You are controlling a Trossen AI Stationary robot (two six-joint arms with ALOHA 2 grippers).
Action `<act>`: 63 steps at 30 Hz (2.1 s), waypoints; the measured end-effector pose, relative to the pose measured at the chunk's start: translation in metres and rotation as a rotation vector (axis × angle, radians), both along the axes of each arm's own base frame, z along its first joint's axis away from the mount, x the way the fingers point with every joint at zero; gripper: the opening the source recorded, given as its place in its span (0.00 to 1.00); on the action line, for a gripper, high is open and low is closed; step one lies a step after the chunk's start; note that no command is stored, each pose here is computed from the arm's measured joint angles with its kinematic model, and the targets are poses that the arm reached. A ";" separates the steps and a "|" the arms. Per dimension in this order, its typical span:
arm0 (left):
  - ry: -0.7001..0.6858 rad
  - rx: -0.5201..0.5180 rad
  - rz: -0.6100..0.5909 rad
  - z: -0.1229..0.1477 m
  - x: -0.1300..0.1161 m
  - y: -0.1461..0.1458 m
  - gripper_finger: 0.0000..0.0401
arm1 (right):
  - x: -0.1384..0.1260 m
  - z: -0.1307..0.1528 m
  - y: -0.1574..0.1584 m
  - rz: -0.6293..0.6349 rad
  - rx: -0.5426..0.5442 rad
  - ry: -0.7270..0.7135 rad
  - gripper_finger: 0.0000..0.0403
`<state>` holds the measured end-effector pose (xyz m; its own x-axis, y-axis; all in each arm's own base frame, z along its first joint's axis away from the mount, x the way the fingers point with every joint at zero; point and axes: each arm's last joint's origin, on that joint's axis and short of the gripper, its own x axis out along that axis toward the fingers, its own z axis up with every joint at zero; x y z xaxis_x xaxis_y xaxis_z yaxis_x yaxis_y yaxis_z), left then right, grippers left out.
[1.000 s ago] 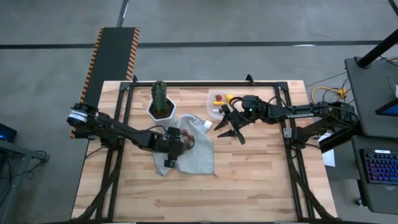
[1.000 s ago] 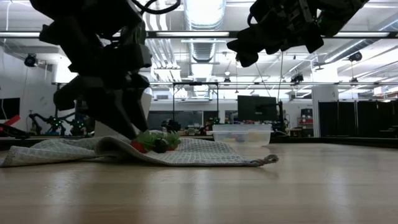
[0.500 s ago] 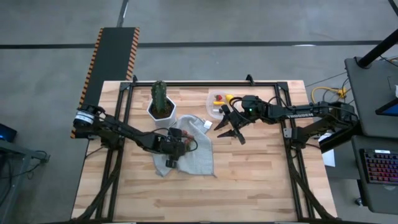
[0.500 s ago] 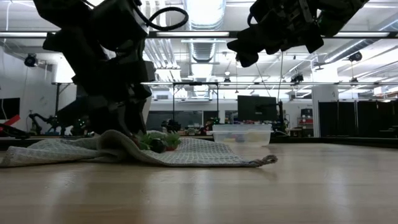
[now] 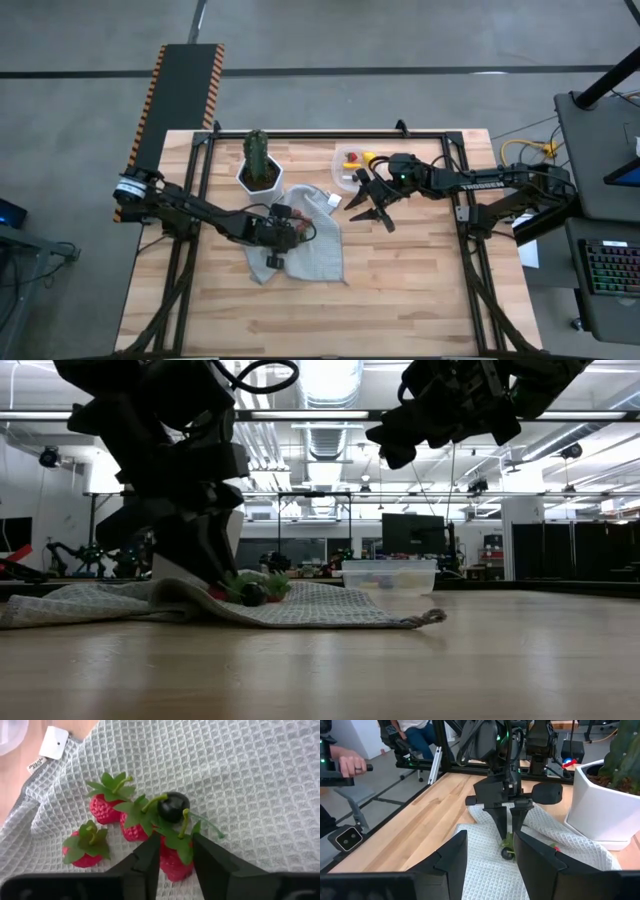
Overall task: Pick and placing Produce into tupperware
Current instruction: Put the red strawberry into the transparent bin
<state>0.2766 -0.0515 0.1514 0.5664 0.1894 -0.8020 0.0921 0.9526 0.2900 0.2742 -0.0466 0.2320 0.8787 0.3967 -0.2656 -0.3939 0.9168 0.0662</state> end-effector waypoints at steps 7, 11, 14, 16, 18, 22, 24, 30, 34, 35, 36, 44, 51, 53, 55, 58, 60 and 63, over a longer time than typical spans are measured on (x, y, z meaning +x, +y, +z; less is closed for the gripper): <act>0.002 -0.011 -0.009 0.000 0.000 0.000 0.18 | 0.000 0.000 0.000 0.000 0.001 0.005 0.39; 0.005 -0.010 -0.013 0.000 0.000 0.000 0.19 | 0.000 0.000 0.000 0.001 0.000 0.005 0.38; 0.012 -0.011 -0.014 0.000 0.000 0.000 0.25 | 0.000 -0.001 0.000 0.000 0.000 0.006 0.38; 0.019 -0.016 -0.016 -0.001 -0.001 0.000 0.30 | 0.000 -0.001 0.000 0.000 0.001 0.009 0.39; 0.025 -0.022 -0.015 -0.002 -0.002 0.000 0.36 | 0.000 -0.001 0.000 0.000 0.002 0.011 0.39; 0.024 -0.020 -0.013 -0.002 -0.001 0.000 0.42 | 0.000 -0.001 0.000 0.000 0.002 0.012 0.38; 0.023 -0.016 -0.011 -0.001 -0.001 0.000 0.43 | 0.000 -0.001 0.000 0.000 0.003 0.012 0.38; 0.052 -0.008 0.005 -0.003 -0.004 0.001 0.44 | 0.000 -0.001 0.000 0.000 0.003 0.013 0.39; 0.056 -0.014 0.016 -0.003 -0.005 0.001 0.44 | 0.000 -0.001 0.000 0.000 0.003 0.014 0.38; 0.055 -0.014 0.017 -0.003 -0.005 0.001 0.44 | 0.000 -0.001 0.000 0.000 0.003 0.014 0.38; 0.055 -0.013 0.017 -0.003 -0.005 0.001 0.44 | 0.000 -0.001 0.000 0.000 0.003 0.014 0.38; 0.059 -0.001 0.032 -0.005 -0.006 0.003 0.44 | 0.000 -0.001 0.000 0.000 0.003 0.014 0.37; 0.059 0.006 0.040 -0.005 -0.005 0.005 0.37 | 0.000 -0.001 0.000 0.000 0.004 0.014 0.37; 0.059 0.006 0.040 -0.005 -0.005 0.005 0.32 | 0.000 -0.001 0.000 0.000 0.004 0.014 0.37; 0.059 0.007 0.040 -0.005 -0.005 0.005 0.29 | 0.000 -0.001 0.000 0.000 0.004 0.014 0.37; 0.059 0.007 0.040 -0.005 -0.005 0.005 0.27 | 0.000 -0.001 0.000 0.000 0.004 0.014 0.37; 0.059 0.007 0.040 -0.005 -0.005 0.005 0.27 | 0.000 -0.001 0.000 0.000 0.003 0.014 0.37; 0.059 0.009 0.041 -0.005 -0.005 0.005 0.27 | 0.000 -0.001 0.000 0.000 0.004 0.014 0.37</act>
